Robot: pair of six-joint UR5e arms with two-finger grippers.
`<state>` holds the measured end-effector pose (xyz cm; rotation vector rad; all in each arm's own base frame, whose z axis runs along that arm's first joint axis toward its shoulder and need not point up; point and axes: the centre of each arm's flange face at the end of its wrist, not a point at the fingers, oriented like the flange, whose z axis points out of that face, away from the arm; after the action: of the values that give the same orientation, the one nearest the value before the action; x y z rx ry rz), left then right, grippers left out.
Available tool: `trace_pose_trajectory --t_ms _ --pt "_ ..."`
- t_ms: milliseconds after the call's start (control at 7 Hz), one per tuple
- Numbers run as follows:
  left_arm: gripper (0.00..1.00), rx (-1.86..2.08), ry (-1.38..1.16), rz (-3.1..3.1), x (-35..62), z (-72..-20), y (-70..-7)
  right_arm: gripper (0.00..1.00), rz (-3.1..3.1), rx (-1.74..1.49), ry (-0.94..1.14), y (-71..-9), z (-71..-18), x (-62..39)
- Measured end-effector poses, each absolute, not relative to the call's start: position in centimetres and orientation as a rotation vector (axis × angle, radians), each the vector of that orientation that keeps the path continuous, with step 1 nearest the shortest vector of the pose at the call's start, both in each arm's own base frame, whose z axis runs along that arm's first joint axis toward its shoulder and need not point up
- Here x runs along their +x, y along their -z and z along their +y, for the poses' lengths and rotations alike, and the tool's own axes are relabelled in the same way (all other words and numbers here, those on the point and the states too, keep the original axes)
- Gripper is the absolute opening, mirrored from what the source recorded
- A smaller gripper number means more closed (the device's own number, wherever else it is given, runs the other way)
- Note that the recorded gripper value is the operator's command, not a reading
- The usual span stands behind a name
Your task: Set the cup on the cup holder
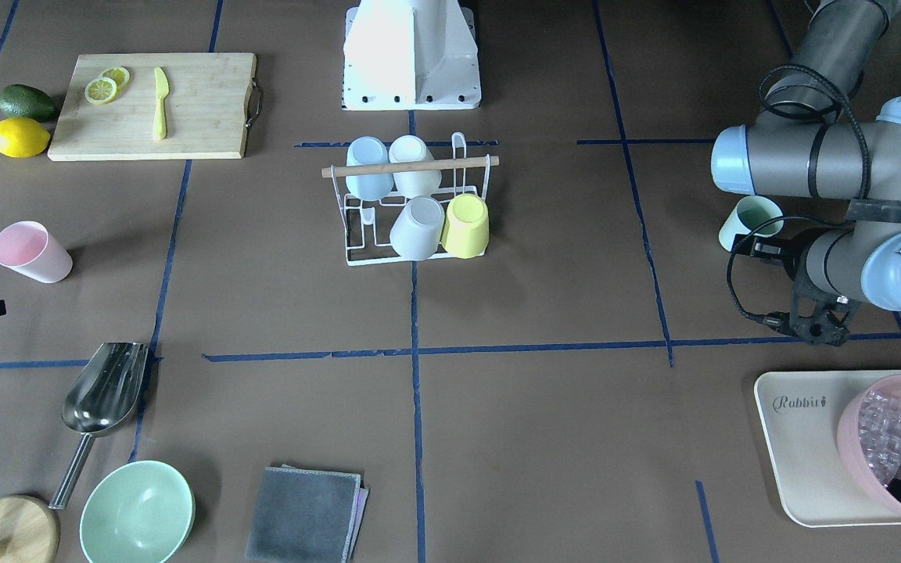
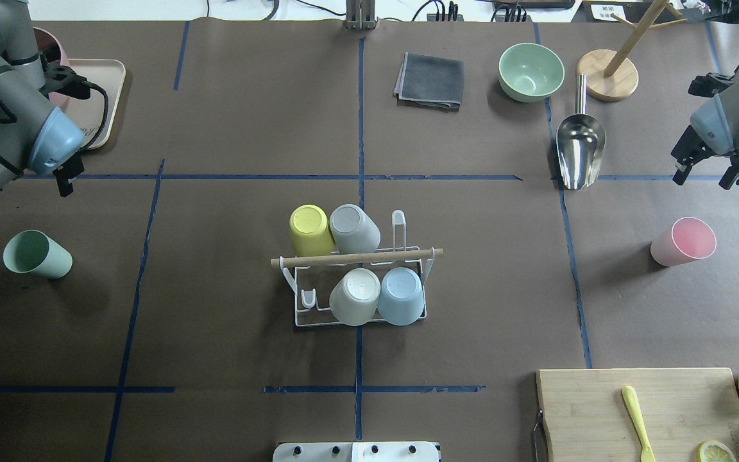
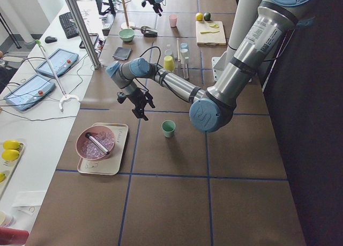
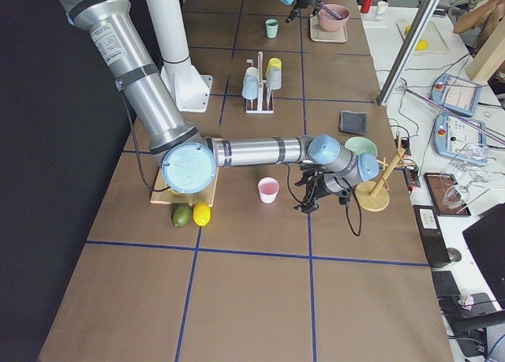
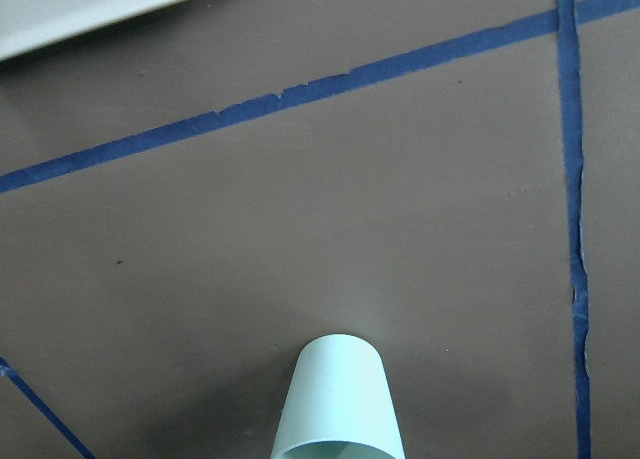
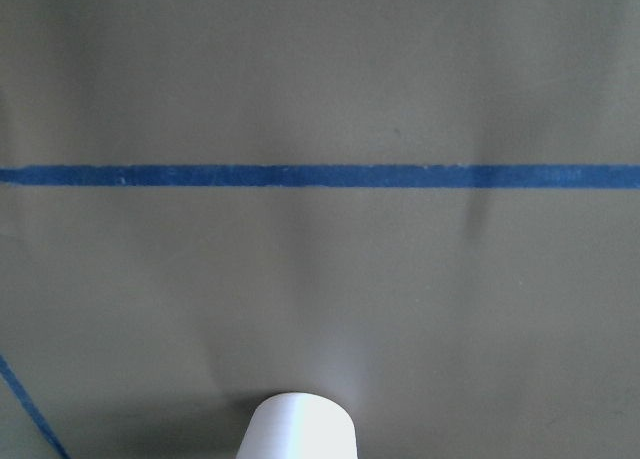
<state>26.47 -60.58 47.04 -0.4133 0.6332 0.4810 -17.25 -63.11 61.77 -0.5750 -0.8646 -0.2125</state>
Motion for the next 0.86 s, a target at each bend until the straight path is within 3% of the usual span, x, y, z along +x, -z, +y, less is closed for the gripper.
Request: trace_pose_trajectory --t_ms 857 --pt "1.0 -0.516 -0.51 0.622 30.9 -58.7 -50.6 1.0 -0.852 -0.711 0.246 -62.2 -60.7 -22.0"
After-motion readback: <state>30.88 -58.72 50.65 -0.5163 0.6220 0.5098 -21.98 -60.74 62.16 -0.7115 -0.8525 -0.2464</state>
